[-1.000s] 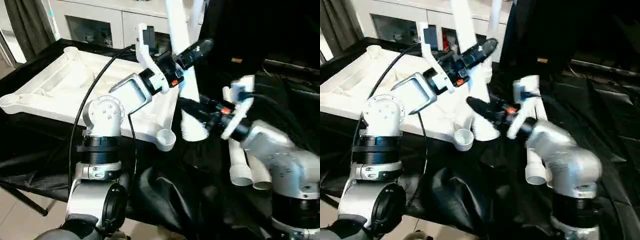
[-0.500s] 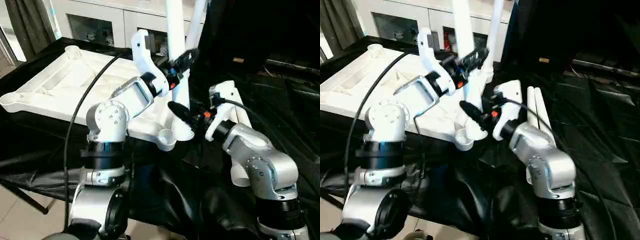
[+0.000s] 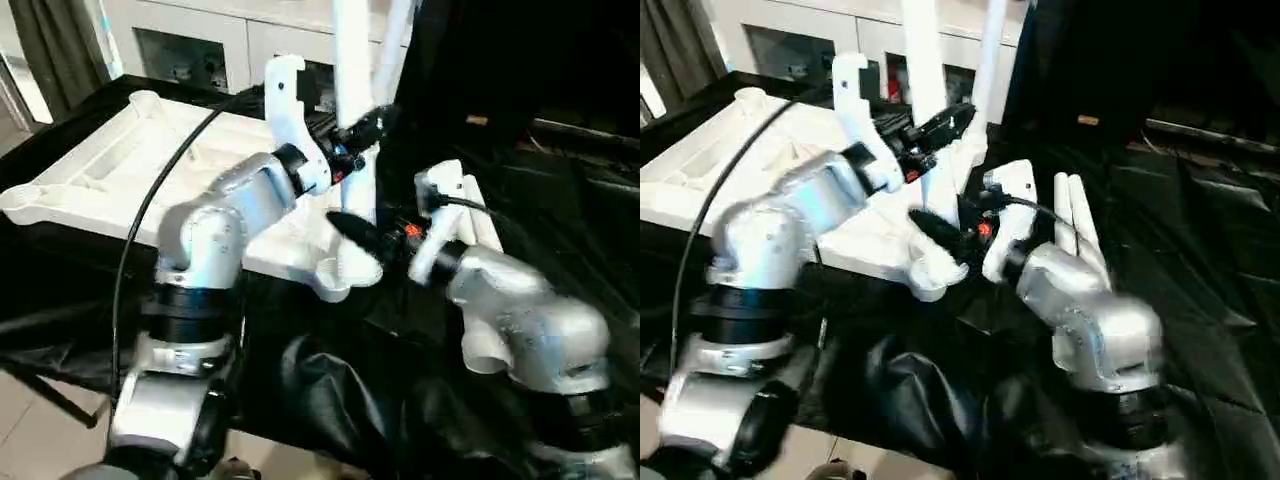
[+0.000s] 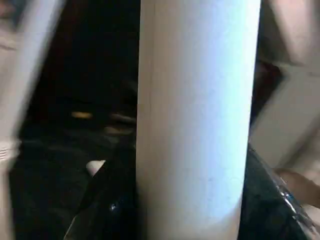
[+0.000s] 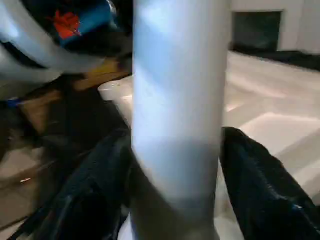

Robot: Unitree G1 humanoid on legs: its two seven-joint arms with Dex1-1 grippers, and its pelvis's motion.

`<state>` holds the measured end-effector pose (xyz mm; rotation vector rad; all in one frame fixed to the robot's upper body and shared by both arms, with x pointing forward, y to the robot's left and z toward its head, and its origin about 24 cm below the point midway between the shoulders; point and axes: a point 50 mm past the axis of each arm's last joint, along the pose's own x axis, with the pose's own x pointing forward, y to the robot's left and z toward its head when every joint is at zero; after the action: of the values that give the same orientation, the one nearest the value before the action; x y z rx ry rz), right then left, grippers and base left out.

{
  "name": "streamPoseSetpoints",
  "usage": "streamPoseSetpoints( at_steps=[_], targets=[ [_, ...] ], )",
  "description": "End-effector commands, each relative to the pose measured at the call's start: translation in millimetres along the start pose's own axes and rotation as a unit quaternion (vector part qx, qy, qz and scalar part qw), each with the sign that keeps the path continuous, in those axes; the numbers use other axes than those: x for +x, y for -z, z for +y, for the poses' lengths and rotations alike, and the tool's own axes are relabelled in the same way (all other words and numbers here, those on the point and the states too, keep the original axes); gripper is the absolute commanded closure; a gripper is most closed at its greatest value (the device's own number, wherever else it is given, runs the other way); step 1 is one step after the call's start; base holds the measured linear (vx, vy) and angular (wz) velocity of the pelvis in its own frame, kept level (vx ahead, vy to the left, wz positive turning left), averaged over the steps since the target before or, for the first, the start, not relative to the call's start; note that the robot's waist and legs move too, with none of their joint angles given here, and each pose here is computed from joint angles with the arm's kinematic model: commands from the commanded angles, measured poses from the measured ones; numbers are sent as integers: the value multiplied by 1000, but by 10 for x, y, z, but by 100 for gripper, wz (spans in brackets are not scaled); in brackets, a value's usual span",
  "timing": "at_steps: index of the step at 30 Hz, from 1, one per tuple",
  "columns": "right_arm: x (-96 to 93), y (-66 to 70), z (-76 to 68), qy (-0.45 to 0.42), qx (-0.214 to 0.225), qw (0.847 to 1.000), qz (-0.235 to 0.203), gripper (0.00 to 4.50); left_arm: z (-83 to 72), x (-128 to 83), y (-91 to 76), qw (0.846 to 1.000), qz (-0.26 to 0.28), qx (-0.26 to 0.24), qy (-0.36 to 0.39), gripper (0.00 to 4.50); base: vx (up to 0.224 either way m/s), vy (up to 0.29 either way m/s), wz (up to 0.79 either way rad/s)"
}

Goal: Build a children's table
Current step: Pick table leg

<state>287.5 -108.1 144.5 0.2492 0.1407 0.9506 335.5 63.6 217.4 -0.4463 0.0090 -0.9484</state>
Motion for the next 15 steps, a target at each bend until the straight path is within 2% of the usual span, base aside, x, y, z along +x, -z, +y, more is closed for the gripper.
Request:
streamPoseSetpoints(
  at_steps=[1, 2, 5, 9, 12, 13, 15],
  targets=[
    [-69, -74, 60, -56, 23, 998, -1, 137, -130, -16, -54, 997, 7, 5, 73, 264, 0, 0, 0],
    [-99, -101, 70, -71, 33, 997, -1, 122, -141, -37, -66, 996, 13, 8, 91, 264, 0, 0, 0],
    [-194, -172, 93, -121, 55, 991, 10, 119, -227, -94, -109, 985, 31, -6, 167, 264, 0, 0, 0],
    [-245, -185, 139, -169, 68, 983, 36, 119, -355, -124, -146, 968, 37, -28, 246, 264, 0, 0, 0],
    [-242, -175, 165, -182, 71, 979, 49, 119, -419, -122, -134, 960, 42, -34, 273, 264, 0, 0, 0],
    [-239, -169, 173, -185, 72, 979, 53, 147, -428, -120, -128, 959, 43, -35, 278, 264, 0, 0, 0],
    [-216, -135, 180, -187, 80, 977, 65, 154, -443, -102, -111, 957, 44, -40, 284, 264, 0, 0, 0]
  ],
)
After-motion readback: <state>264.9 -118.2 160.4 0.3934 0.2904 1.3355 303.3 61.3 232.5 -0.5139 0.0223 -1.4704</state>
